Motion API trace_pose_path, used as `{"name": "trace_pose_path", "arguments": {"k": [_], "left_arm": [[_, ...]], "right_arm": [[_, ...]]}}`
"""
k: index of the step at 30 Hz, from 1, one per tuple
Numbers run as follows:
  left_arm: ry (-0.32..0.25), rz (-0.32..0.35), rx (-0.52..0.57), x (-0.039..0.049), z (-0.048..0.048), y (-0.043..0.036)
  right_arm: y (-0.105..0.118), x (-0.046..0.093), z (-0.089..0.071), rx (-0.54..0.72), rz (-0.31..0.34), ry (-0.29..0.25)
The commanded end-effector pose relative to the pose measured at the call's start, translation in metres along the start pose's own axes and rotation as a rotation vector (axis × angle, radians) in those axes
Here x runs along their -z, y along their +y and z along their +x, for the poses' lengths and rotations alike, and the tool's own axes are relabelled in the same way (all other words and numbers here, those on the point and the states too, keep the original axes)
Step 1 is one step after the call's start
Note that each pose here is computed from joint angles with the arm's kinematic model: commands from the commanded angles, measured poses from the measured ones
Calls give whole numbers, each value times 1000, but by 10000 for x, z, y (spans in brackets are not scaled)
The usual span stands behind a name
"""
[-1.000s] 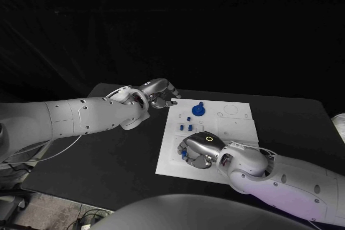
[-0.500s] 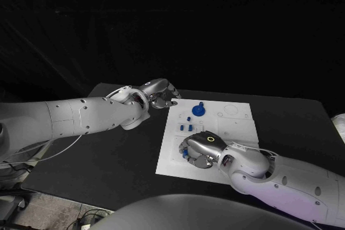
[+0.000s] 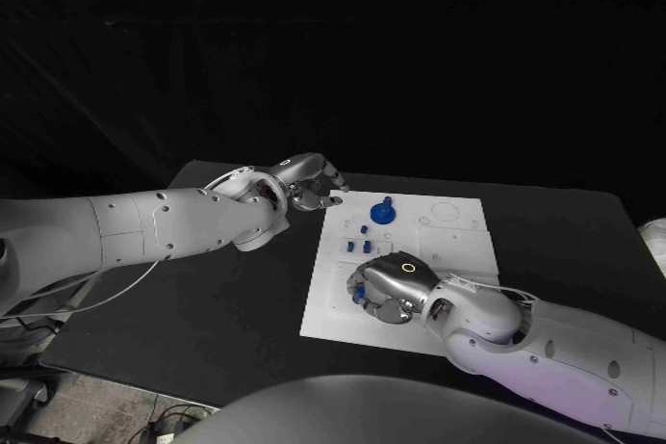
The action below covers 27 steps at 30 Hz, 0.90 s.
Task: Assemble the parts on the task board
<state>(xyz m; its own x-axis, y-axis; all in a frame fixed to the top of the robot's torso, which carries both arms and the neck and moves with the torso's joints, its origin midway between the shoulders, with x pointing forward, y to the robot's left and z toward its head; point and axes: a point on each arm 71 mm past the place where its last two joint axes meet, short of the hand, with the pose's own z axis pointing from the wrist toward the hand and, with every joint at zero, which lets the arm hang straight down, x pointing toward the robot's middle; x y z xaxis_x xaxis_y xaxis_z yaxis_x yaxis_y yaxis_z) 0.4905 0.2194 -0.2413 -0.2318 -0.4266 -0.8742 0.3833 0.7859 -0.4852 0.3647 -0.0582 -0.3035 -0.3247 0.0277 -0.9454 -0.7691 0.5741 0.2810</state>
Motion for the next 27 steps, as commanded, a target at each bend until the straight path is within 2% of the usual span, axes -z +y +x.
{"name": "trace_pose_path", "arguments": {"k": [1,27], "left_arm": [[15,-3,6,-3,17,-4],[30,-16,7,-5,32,7]], "right_arm": [[-17,5,31,38,11,-7],[-47,2,92,43,28,28]]}}
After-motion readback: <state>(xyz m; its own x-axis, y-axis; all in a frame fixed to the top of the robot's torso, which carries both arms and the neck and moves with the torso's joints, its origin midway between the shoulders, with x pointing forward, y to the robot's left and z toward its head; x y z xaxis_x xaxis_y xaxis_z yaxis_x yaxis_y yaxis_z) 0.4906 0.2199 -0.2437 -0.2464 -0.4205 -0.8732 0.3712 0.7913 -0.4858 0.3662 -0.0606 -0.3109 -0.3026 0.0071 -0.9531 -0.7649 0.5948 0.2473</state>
